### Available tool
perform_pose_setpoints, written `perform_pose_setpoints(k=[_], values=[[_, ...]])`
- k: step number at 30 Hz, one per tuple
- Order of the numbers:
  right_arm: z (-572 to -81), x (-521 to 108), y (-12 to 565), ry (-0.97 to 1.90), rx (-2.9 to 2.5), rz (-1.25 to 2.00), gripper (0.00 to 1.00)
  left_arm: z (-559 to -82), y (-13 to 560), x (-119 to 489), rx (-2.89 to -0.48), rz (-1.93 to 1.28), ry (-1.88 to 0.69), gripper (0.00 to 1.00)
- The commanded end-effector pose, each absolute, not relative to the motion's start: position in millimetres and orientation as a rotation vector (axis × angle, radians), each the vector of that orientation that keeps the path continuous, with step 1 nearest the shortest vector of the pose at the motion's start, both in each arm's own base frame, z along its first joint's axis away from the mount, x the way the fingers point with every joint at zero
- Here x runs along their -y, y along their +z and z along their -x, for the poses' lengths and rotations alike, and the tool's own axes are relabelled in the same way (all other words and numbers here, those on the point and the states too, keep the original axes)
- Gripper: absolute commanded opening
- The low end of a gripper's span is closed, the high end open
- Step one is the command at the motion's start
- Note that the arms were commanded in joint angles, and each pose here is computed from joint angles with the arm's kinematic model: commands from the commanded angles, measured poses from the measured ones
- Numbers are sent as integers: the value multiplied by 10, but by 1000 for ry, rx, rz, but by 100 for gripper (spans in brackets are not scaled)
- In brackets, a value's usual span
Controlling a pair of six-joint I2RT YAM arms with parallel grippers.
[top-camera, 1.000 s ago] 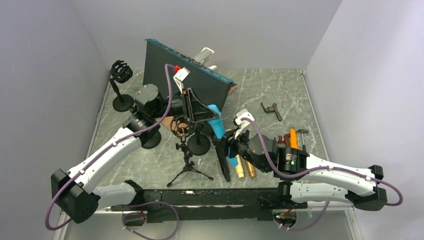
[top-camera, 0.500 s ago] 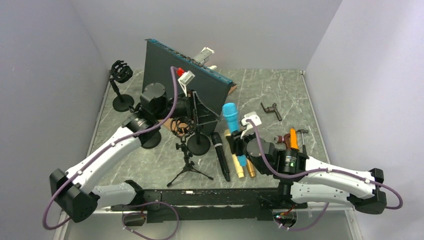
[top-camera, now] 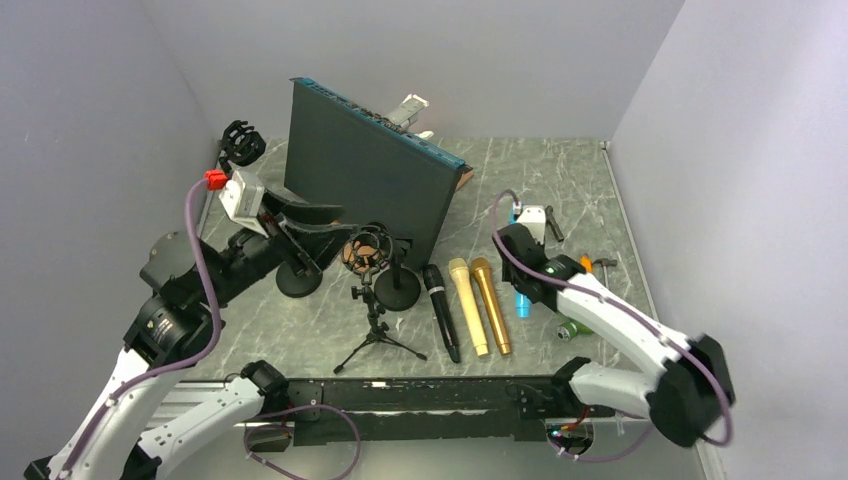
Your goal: Remove the microphone from the stand
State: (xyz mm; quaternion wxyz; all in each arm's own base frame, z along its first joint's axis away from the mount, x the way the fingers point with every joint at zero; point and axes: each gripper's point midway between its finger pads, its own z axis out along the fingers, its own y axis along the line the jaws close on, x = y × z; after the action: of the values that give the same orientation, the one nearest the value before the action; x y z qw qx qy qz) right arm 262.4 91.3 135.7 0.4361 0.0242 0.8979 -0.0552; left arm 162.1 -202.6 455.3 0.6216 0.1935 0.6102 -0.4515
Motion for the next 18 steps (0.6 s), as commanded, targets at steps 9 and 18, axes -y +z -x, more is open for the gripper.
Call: perform_pose_setpoints(k=[9, 18], values=[[-2704, -1021, 501, -161, -2596, 5, 0, -1687, 3865, 1899, -1595, -477, -891, 63], [-2711, -1009, 313, -171, -2630, -24, 12, -1527, 3639, 1909, -1734, -545, -918, 76]])
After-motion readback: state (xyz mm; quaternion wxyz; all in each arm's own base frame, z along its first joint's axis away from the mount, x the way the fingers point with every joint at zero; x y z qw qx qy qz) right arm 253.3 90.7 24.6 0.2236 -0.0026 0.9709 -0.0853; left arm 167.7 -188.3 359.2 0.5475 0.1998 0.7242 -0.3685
